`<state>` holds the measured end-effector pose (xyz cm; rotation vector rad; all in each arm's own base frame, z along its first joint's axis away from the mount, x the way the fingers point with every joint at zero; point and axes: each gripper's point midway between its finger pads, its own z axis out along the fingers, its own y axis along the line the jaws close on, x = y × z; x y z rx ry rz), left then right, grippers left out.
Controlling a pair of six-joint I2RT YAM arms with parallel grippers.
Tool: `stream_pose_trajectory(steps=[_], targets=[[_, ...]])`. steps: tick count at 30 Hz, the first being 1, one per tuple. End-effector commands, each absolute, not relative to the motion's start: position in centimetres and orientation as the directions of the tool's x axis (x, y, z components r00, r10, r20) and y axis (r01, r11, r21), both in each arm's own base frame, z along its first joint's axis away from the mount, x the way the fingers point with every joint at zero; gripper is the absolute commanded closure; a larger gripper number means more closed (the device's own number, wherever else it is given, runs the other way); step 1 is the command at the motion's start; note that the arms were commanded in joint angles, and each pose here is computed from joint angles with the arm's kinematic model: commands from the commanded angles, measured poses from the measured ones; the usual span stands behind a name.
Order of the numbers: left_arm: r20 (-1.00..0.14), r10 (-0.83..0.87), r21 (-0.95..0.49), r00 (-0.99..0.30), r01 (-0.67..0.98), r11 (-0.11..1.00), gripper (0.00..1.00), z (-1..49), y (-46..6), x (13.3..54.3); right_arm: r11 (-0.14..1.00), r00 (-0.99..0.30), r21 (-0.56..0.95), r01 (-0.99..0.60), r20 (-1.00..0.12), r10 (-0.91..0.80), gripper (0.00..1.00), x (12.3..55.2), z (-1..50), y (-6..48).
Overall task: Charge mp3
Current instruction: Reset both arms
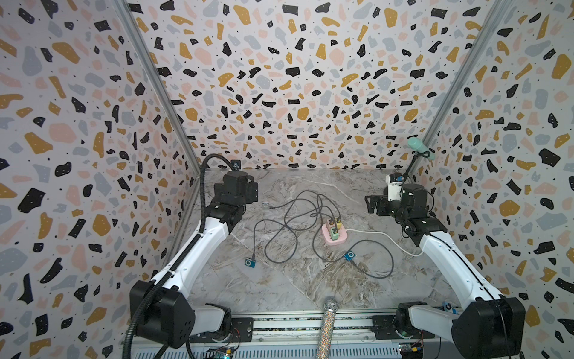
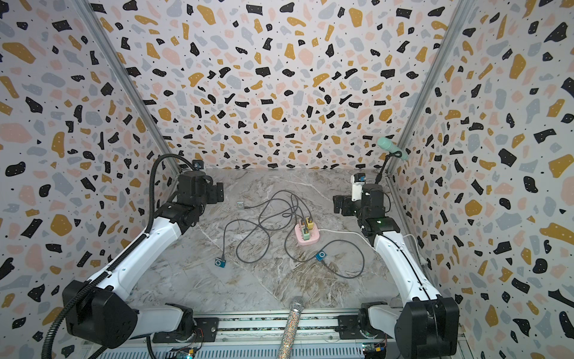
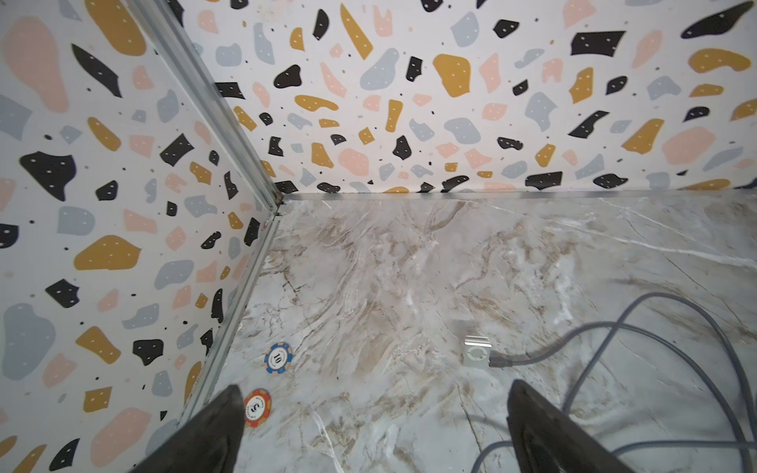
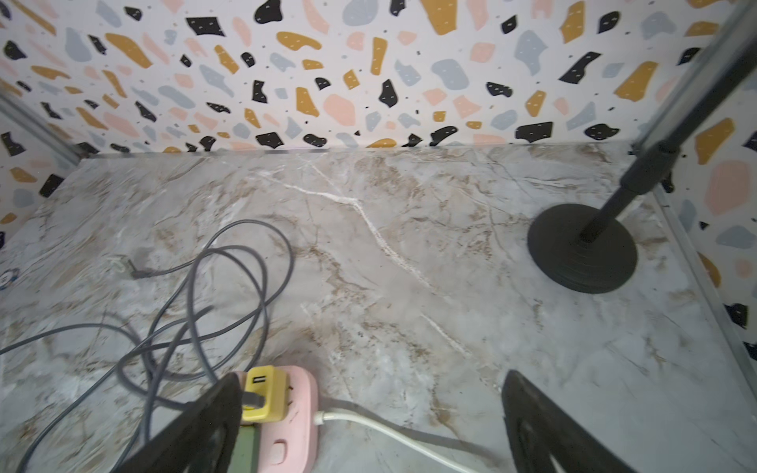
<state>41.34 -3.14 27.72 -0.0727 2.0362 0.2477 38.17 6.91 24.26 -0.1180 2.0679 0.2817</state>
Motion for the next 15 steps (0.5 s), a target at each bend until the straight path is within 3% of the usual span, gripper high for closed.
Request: stream_pose_trajectory(steps=[1, 15], targets=[[-0.934, 0.001, 0.085, -0.357, -0.220, 0.972, 0.01, 29.7, -1.0, 42.1, 0.968, -0.419, 0.132, -0.212, -0.907, 0.032, 0.01, 38.8, 24.9, 5.5], [-0.957, -0.085, 0.015, -0.279, -0.339, 0.941, 0.00, 23.4, 5.9, 40.3, 0.984, -0.309, 0.137, -0.118, -0.946, 0.095, 0.01, 39.4, 18.4, 0.8]])
